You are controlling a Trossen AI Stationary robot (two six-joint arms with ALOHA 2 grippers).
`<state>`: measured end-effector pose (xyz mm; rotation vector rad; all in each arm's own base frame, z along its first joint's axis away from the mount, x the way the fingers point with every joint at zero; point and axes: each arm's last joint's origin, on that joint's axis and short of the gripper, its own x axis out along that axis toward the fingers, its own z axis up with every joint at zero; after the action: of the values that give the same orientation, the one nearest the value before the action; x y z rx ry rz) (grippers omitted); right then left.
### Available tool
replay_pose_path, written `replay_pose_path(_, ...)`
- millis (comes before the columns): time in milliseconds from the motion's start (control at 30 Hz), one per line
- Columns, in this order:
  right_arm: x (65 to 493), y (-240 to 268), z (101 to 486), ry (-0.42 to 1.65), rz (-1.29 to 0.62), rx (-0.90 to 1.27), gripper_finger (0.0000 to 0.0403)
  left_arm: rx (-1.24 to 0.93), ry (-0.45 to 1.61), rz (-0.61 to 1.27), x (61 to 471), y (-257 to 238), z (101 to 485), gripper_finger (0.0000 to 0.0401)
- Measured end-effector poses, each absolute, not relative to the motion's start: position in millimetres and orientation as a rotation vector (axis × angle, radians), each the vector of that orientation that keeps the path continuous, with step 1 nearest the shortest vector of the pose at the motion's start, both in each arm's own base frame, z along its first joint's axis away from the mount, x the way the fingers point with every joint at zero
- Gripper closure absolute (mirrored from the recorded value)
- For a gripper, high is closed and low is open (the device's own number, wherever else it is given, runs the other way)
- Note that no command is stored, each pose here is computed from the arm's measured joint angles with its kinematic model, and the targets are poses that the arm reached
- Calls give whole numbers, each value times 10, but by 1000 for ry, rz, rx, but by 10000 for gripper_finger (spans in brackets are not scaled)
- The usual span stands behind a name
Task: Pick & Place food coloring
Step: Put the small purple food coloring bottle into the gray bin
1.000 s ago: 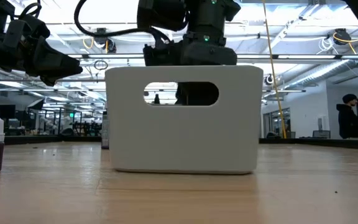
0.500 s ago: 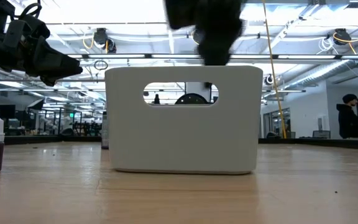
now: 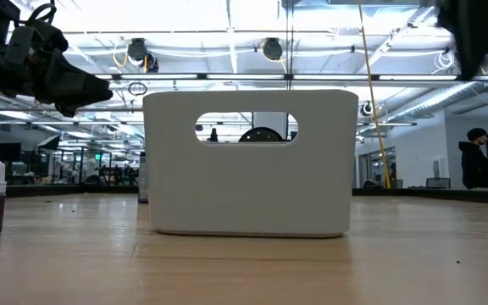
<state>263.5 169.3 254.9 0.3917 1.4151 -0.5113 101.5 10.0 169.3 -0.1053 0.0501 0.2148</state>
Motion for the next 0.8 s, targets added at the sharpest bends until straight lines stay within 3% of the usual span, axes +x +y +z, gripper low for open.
replay_pose_path(267,2357,1731,2138,1486,-584,485,202,-105,49,214,1015,100,1694,253)
replay_pose_path(533,2333,1744,1858,1506,-524,587,202,-105,49,215,1015,100,1694,253)
replay_pose_path(800,2288,1697,1740,1519,-543,580,210,-105,49,215,1015,100,1693,254)
